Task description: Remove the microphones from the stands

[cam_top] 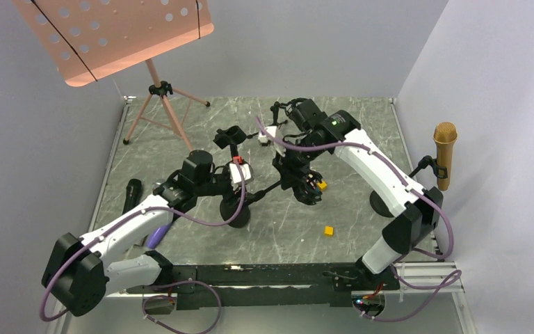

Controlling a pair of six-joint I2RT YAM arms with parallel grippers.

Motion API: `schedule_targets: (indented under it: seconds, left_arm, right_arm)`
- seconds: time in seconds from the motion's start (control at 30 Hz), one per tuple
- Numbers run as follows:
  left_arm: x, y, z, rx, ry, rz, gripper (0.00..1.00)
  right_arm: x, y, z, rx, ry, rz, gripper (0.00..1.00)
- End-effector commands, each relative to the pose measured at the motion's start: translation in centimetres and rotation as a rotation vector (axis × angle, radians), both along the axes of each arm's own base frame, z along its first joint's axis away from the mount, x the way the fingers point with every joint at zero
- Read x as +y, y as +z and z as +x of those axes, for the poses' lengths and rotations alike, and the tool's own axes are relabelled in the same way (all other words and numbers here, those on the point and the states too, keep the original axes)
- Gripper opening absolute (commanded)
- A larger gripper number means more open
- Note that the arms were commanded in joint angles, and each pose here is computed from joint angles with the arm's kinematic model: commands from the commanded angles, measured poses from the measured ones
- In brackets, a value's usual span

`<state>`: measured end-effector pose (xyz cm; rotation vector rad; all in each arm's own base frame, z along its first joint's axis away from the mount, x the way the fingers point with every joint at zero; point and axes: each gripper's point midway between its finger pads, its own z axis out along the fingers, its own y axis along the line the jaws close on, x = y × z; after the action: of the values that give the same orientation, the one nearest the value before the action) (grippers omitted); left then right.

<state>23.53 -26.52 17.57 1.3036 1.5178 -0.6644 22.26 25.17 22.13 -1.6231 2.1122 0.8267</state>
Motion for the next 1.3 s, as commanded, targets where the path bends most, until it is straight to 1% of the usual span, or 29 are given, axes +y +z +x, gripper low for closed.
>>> schedule_targets:
  seconds: [0.0, 0.17, 0.23, 0.27, 0.33, 0.4, 0.43, 0.47, 0.5, 0.57, 0.63, 0.67, 0.7, 0.77, 0.83, 0.87, 0.9, 0.93, 1.0, 1.03, 1.07, 1.1, 1.17, 1.27]
  left_arm:
    - [-2.1, 1.0, -2.3, 0.1, -0.192, -0.091, 0.61]
    - [-3.6, 0.4, -3.3, 0.2, -0.303, -0.114, 0.57]
    - [-4.2, 0.0, -3.7, 0.244, -0.341, -0.113, 0.51]
    - [-4.3, -0.2, -3.8, 0.255, -0.349, -0.107, 0.45]
    - [-4.4, -0.4, -3.6, 0.255, -0.332, -0.107, 0.27]
    - [-4.2, -0.2, -2.8, 0.217, -0.276, -0.108, 0.1]
    - [-4.0, -0.1, -2.4, 0.195, -0.248, -0.105, 0.03]
    - [-3.8, 0.1, -2.0, 0.163, -0.213, -0.099, 0.0]
    - [-3.5, 0.4, -1.5, 0.116, -0.167, -0.091, 0.0]
    - [-2.7, 0.9, 0.2, -0.021, -0.018, -0.073, 0.0]
    - [-1.0, 1.0, 2.2, -0.171, 0.217, -0.054, 0.0]
    - [-0.6, 0.9, 2.6, -0.219, 0.299, -0.049, 0.0]
    - [-0.3, 0.6, 2.8, -0.24, 0.362, -0.035, 0.0]
    - [-0.6, -0.6, 2.4, -0.19, 0.384, -0.003, 0.0]
    - [-1.3, -1.4, 1.5, -0.108, 0.362, -0.017, 0.0]
    - [-1.9, -1.6, 0.6, -0.079, 0.304, -0.023, 0.0]
    - [-2.4, -1.5, -0.1, -0.063, 0.255, -0.024, 0.0]
    - [-2.6, -1.4, -0.6, -0.05, 0.223, -0.016, 0.08]
    - [-2.7, -1.0, -1.1, -0.035, 0.186, 0.011, 0.33]
    - [-2.5, -0.8, -1.2, -0.029, 0.172, 0.027, 0.43]
    - [-2.4, -0.5, -1.4, -0.024, 0.146, 0.033, 0.51]
    - [-2.1, -0.3, -1.5, -0.019, 0.127, 0.041, 0.55]
    - [-1.4, 0.1, -1.9, -0.004, 0.097, 0.042, 0.61]
    - [-0.4, 0.8, -2.3, 0.017, 0.054, 0.017, 0.64]
  right_arm:
    - [1.6, 0.6, 0.6, -0.251, 0.164, 0.029, 0.0]
    - [2.1, 0.8, 0.6, -0.355, 0.222, 0.018, 0.0]
    - [2.3, 1.0, 0.5, -0.37, 0.228, 0.021, 0.0]
    - [2.4, 1.1, 0.5, -0.371, 0.224, 0.024, 0.0]
    - [2.6, 1.2, 0.7, -0.364, 0.197, 0.028, 0.0]
    - [2.9, 1.3, 1.2, -0.342, 0.126, 0.034, 0.0]
    - [2.9, 1.2, 1.4, -0.319, 0.082, 0.031, 0.0]
    - [2.7, 1.1, 1.7, -0.284, 0.03, 0.029, 0.0]
    - [2.6, 1.0, 2.0, -0.234, -0.026, 0.032, 0.0]
    - [2.2, 0.9, 2.6, -0.103, -0.135, 0.048, 0.0]
    - [1.4, 0.6, 3.6, 0.064, -0.258, 0.071, 0.0]
    - [1.3, 0.6, 3.8, 0.16, -0.33, 0.093, 0.0]
    - [1.2, 0.3, 4.1, 0.23, -0.381, 0.11, 0.0]
    - [1.3, 0.1, 4.3, 0.327, -0.432, 0.145, 0.0]
    - [1.6, 0.0, 4.2, 0.336, -0.411, 0.157, 0.0]
    - [1.6, 0.1, 4.2, 0.321, -0.4, 0.16, 0.0]
    - [1.6, 0.2, 4.5, 0.3, -0.392, 0.161, 0.0]
    - [1.6, 0.2, 4.7, 0.278, -0.381, 0.158, 0.0]
    - [1.4, 0.4, 4.9, 0.232, -0.358, 0.155, 0.0]
    - [1.3, 0.4, 5.0, 0.211, -0.345, 0.152, 0.0]
    - [1.3, 0.4, 4.9, 0.192, -0.327, 0.148, 0.0]
    - [1.2, 0.3, 4.7, 0.171, -0.308, 0.138, 0.0]
    - [1.3, 0.1, 3.8, 0.116, -0.241, 0.112, 0.0]
    - [1.4, -0.1, 2.8, 0.031, -0.16, 0.08, 0.0]
